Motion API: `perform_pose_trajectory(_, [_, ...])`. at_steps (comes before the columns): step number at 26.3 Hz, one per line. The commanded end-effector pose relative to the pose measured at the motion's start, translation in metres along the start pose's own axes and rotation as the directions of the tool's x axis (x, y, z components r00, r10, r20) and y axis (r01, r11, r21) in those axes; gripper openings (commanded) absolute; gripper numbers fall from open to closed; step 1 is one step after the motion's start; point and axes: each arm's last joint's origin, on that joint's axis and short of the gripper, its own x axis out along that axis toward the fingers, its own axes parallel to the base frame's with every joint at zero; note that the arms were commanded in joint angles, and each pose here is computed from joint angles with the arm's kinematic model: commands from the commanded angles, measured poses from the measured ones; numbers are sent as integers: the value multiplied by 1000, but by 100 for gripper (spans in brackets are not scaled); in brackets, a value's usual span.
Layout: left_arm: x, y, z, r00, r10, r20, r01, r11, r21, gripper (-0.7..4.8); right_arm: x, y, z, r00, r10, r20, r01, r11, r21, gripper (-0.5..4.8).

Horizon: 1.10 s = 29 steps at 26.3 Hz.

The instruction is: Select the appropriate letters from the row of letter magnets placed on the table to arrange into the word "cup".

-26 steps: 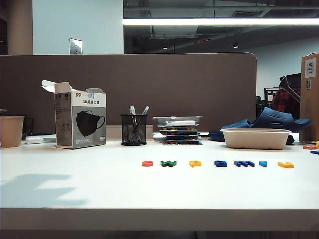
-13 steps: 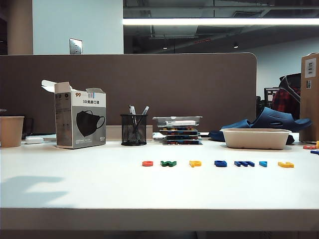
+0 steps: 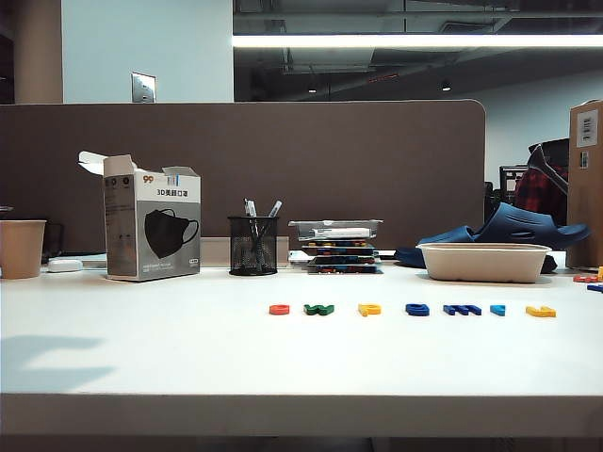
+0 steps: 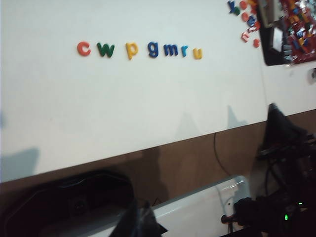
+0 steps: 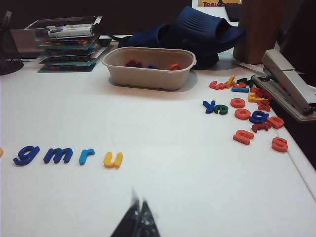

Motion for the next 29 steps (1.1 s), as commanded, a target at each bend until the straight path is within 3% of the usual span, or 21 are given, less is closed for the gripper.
perform_pose_trajectory(1, [-16,-4,2,999,-10,47,10,1000,7,-5,-1,0,2,1000,-1,21,1,1000,-5,-1])
perform_pose_trajectory(4, [-28,-7,5,996,-42,80,41,999,14,-5,-1,0,2,1000,-1,21,1,1000,-5,-1])
perform_pose_trajectory(8, [-29,-9,4,995,-81,58,80,997,24,-5,-1,0,3,1000,-1,22,1,1000,-5,-1])
perform_pose_trajectory(15, [-28,-9,5,995,-75,60,74,997,23,-5,-5,1,12,999,0,36,0,1000,-6,-1])
perform_pose_trajectory(19, [-28,-9,5,995,-75,60,74,997,23,-5,-13,2,30,997,1,75,-4,999,47,-1])
perform_pose_trajectory(29, [-28,-9,5,995,-75,60,74,997,23,-5,-56,9,84,998,11,54,-13,999,49,-1])
